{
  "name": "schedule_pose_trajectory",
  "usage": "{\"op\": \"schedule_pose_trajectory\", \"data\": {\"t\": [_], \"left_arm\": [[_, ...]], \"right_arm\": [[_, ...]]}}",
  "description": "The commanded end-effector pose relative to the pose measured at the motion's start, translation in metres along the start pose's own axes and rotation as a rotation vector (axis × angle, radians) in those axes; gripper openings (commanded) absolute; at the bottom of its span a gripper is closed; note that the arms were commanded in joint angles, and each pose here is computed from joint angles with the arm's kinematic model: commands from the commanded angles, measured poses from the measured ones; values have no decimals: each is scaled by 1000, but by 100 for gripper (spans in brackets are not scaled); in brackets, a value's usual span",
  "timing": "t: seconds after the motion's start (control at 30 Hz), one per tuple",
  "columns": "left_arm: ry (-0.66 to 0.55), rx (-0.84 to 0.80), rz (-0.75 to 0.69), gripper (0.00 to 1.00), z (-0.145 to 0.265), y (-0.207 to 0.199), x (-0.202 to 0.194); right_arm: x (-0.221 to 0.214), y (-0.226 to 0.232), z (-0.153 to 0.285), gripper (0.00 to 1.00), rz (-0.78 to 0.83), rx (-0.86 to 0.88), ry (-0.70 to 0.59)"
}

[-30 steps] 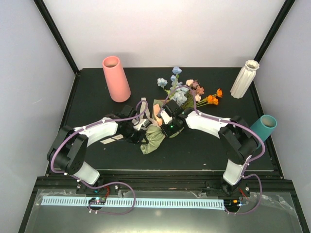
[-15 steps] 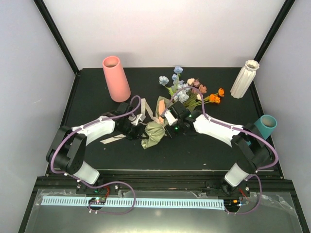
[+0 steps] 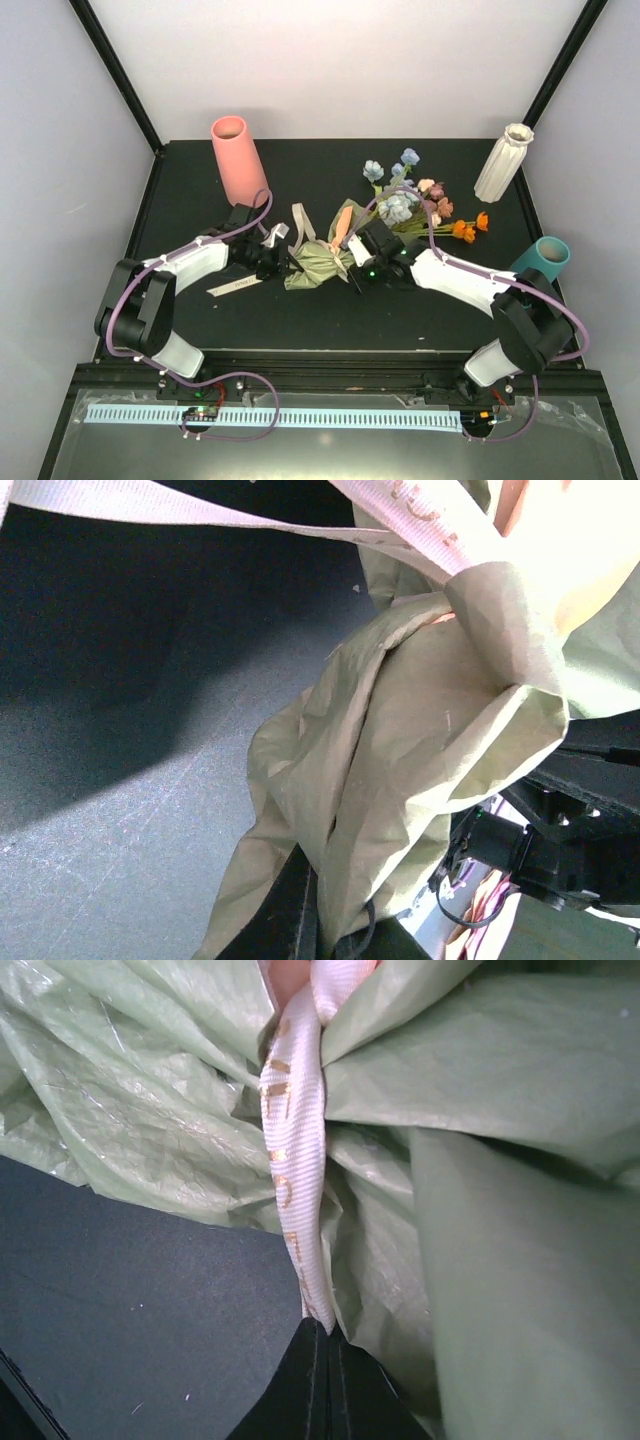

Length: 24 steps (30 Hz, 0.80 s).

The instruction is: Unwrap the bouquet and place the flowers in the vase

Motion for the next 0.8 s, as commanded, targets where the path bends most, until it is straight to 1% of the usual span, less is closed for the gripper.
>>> {"op": "schedule_pose_trajectory", "data": {"t": [0.0, 0.07, 0.13, 0.23, 0.3, 0.37, 0.53, 0.77], "left_arm": [[-45, -15, -125, 2, 8, -13, 17], [-13, 7, -172, 2, 5, -9, 9], [24, 41, -216, 2, 1, -4, 0], [70, 96, -259, 2, -4, 6, -13], [86, 110, -274, 2, -7, 9, -19], [98, 117, -282, 2, -10, 11, -23], [96, 119, -289, 2, -13, 11, -26], [95, 124, -299, 2, -13, 9, -24]], "right_arm": [[-14, -2, 7, 4, -22, -18, 57], [-5, 0, 12, 10, -18, -12, 37], [7, 3, 17, 20, -13, 0, 12], [27, 6, 24, 27, -2, 14, -24], [43, 8, 28, 30, 1, 22, -44], [54, 9, 28, 35, 3, 32, -52], [67, 8, 17, 37, -3, 42, -33], [51, 0, -2, 37, -21, 14, 60]]}}
Point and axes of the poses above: each gripper's point midway between its finger pads, its own z axis back along the fingers, its own y axis along the line the jaws close on, x = y × z, the point moved 4 cm from there along z, back along the fingers, and after that the axes turned 8 degrees about z, right-handed, at the moved point
